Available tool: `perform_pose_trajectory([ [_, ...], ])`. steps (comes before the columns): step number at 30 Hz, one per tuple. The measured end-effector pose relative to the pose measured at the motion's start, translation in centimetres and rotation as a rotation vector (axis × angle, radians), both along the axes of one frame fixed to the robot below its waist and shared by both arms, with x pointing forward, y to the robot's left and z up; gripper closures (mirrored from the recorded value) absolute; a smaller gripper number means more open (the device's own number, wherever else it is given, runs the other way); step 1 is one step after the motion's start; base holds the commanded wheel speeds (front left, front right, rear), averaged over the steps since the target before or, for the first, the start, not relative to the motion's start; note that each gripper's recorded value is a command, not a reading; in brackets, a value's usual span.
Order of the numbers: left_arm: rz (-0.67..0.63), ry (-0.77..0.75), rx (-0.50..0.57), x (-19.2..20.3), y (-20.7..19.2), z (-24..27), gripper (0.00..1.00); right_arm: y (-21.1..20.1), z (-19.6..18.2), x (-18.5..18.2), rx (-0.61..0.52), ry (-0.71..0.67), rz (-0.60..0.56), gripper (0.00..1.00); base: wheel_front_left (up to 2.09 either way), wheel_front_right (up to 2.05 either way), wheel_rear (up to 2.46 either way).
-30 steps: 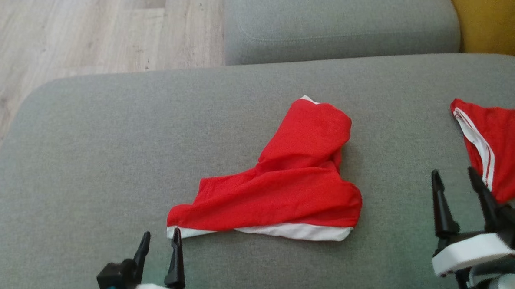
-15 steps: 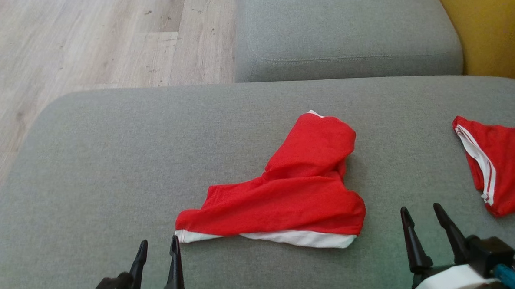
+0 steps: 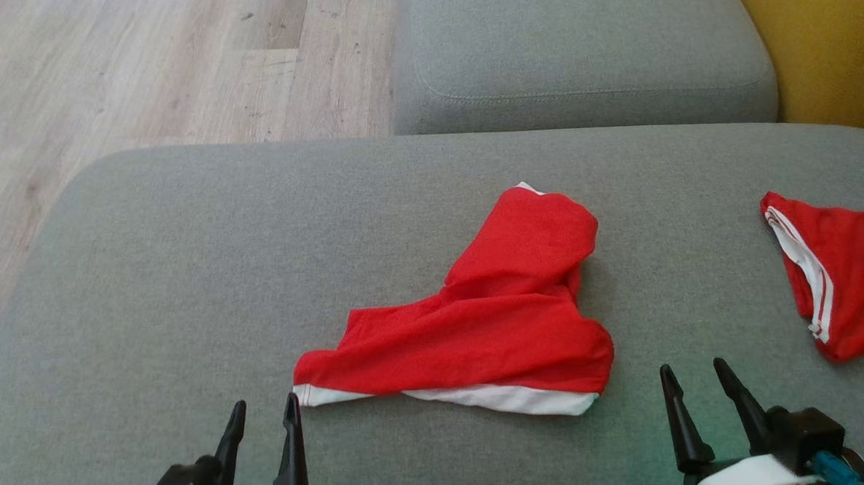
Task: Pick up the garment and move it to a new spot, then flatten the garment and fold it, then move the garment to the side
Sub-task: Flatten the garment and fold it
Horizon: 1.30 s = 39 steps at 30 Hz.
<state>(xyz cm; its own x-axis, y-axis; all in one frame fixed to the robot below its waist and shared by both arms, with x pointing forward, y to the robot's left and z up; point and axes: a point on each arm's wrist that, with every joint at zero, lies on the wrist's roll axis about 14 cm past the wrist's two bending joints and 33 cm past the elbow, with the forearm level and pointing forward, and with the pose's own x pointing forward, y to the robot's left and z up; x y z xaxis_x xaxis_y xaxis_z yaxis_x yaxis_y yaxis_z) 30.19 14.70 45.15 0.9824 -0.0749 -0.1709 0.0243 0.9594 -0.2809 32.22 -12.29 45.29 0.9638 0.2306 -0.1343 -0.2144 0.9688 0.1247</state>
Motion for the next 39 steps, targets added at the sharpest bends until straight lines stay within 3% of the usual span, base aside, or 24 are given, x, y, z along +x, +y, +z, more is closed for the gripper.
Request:
perform_pose_trajectory([
  [6,-0.009,0.034,0.002,-0.1,-0.2,-0.7,0.00,0.0,-0.4,0.1,0.000,0.012,0.000,0.00,0.00,0.00,0.00],
  [12,-0.061,0.184,0.025,-0.5,-0.5,-4.1,0.00,-0.1,-0.7,0.3,-0.007,0.024,-0.002,0.00,0.00,0.00,0.00],
  [31,-0.128,0.322,0.035,4.4,-1.7,-8.4,0.00,-0.6,-2.4,1.9,-0.045,0.092,-0.013,0.00,0.00,0.00,0.00],
  [32,-0.135,0.324,0.031,4.4,-1.9,-8.5,0.06,-0.4,-2.5,1.9,-0.045,0.097,-0.007,0.00,0.00,0.00,0.00],
  [33,-0.136,0.329,0.030,4.3,-2.0,-8.6,0.30,-0.2,-2.7,1.9,-0.047,0.102,0.001,0.00,0.00,0.00,0.00],
  [34,-0.138,0.333,0.028,4.2,-2.0,-8.8,0.30,0.0,-3.0,1.8,-0.050,0.112,0.009,0.00,0.00,0.00,0.00],
  [35,-0.140,0.328,0.027,4.2,-2.0,-8.8,0.50,0.4,-3.5,1.6,-0.054,0.132,0.024,0.00,0.00,0.00,0.00],
  [37,-0.136,0.304,0.028,4.5,-1.9,-8.4,0.69,1.1,-4.5,1.1,-0.059,0.165,0.049,0.00,0.00,0.00,0.00],
  [38,-0.136,0.289,0.026,4.7,-1.9,-8.2,0.88,1.6,-5.0,0.8,-0.062,0.184,0.064,0.00,0.00,0.00,0.00],
  [39,-0.134,0.277,0.027,4.9,-1.9,-7.9,1.00,1.9,-5.6,0.5,-0.067,0.203,0.078,0.00,0.00,0.00,0.00],
])
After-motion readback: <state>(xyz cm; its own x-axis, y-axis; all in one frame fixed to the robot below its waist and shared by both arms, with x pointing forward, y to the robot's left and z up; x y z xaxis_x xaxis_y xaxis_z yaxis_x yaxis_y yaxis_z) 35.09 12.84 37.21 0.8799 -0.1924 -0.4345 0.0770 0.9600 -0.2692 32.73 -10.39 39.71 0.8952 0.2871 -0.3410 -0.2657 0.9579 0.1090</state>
